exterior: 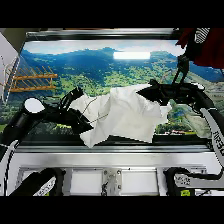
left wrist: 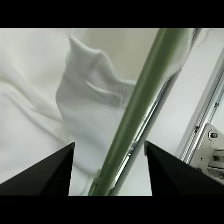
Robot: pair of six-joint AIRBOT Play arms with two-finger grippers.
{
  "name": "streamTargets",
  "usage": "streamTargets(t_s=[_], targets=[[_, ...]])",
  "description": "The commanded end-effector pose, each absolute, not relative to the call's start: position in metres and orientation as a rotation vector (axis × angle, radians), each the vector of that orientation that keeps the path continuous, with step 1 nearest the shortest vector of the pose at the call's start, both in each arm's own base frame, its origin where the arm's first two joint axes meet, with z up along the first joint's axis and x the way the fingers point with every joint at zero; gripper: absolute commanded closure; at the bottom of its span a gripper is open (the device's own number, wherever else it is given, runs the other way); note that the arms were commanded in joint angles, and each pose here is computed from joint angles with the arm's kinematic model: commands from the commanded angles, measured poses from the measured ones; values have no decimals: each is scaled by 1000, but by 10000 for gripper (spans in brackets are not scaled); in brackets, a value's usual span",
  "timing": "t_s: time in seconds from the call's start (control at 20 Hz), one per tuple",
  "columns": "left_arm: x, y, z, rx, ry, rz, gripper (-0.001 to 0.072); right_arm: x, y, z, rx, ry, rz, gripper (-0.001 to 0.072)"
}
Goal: Fold the clothes and pants, and hang the long-sleeved shirts on hangers.
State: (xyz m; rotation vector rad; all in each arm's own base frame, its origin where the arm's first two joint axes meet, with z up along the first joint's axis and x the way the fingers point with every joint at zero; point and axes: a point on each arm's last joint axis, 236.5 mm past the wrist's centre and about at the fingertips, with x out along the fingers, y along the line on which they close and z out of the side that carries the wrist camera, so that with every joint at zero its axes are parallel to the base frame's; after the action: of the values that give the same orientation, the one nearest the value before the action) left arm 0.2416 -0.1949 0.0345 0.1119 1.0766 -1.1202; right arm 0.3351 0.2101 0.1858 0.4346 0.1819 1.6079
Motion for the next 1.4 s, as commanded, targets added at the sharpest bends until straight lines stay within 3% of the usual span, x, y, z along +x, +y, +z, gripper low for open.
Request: streamTargets(t_s=[0.0,0.5,0.75,0.95,1.1,1.35], targets=[[247,-180,35,60,1102,-1074,252,335,210,187,436,180,1608,702],[256,-155,39,-10,1106,-1008,253,341,207,201,482,122,1592,702],[291,-89,81,-97,927,-687,253,342,206,201,482,120,1589,702],[294,-41,116,-297,845,-398,253,353,207,201,481,117,1538,702],[289,-45,134,-389,806,-327,255,354,207,203,474,112,1526,702],[266,-84,121,-427,932,-265,282,353,207,212,445,93,1509,702]])
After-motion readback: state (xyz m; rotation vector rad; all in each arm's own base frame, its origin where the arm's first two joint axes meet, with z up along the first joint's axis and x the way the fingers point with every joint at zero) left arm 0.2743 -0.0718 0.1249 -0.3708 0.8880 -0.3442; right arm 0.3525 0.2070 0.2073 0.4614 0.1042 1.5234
